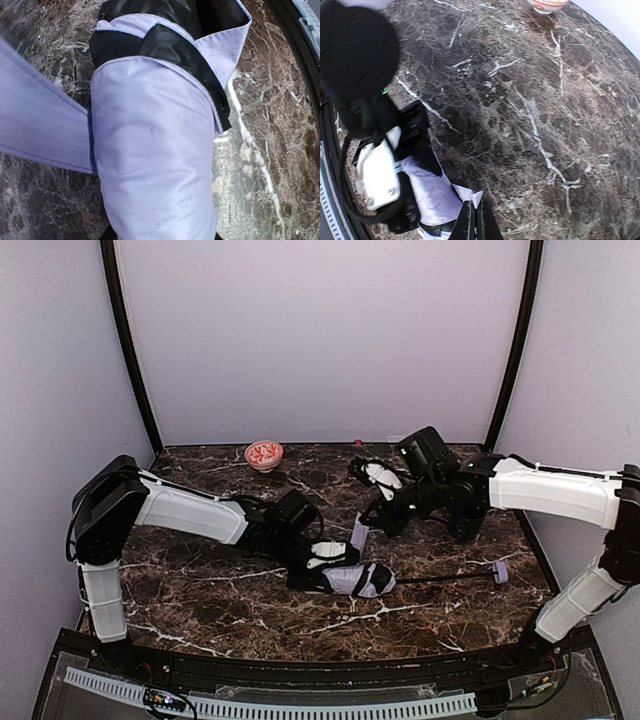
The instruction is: Put away the umbrella
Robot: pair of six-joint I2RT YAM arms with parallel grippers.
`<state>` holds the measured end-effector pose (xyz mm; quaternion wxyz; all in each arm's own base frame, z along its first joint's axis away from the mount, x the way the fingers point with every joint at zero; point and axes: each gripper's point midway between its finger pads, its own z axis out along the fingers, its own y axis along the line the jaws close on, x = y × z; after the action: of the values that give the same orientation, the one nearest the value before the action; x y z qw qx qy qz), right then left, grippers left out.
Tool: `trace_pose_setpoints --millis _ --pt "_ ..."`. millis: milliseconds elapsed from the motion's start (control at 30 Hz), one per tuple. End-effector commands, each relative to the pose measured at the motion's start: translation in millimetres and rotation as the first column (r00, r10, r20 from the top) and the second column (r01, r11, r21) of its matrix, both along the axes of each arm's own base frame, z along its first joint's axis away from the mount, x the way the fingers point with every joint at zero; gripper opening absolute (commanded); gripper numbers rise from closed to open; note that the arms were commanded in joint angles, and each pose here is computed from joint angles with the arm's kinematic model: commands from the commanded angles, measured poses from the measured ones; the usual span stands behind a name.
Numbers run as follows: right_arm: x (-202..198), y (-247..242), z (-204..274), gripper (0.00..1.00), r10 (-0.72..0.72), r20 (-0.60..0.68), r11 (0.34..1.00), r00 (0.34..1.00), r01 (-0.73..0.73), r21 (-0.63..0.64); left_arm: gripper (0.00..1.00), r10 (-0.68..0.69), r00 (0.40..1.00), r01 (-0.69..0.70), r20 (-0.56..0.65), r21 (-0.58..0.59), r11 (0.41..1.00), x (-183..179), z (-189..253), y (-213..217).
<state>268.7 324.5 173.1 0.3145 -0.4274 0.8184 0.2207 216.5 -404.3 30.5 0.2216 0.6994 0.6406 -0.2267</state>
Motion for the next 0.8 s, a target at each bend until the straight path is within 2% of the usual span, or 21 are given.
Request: trace_pose_setpoints --millis 0,133,400,500,667,767 --pt "0.1 17.0 38.5 0.0 -0.015 0.091 0.984 0.996 -0.002 0.181 0.0 0.106 0.901 -0.05 -0.421 0.142 0.989 -50.7 -30.9 38.3" --pt "-30.1 20.9 33.4 0.0 0.045 0.096 0.973 0.994 -0.066 0.219 0.0 0.138 0.8 -0.11 -0.584 0.083 0.99 -43.5 -18.1 31.0" --pt "-89.3 51.5 15.2 0.0 0.244 0.151 0.939 0.958 -0.272 0.21 0.0 0.235 0.712 -0.208 -0.661 0.121 0.971 -18.8 -27.6 24.8" --pt "-107.6 60.1 -8.7 0.0 0.331 0.127 0.929 0.935 -0.346 0.129 0.0 0.26 0.685 -0.228 -0.68 0.138 0.964 -10.4 -30.7 24.7" --pt "-147.4 55.9 -68.9 0.0 0.479 0.086 0.876 0.874 -0.469 -0.114 0.0 0.337 0.641 -0.296 -0.689 0.182 0.937 14.4 -39.5 36.6" --pt "-153.4 42.9 -108.6 0.0 0.504 0.042 0.84 0.863 -0.479 -0.255 0.0 0.357 0.652 -0.292 -0.668 0.213 0.932 17.5 -41.6 45.2"
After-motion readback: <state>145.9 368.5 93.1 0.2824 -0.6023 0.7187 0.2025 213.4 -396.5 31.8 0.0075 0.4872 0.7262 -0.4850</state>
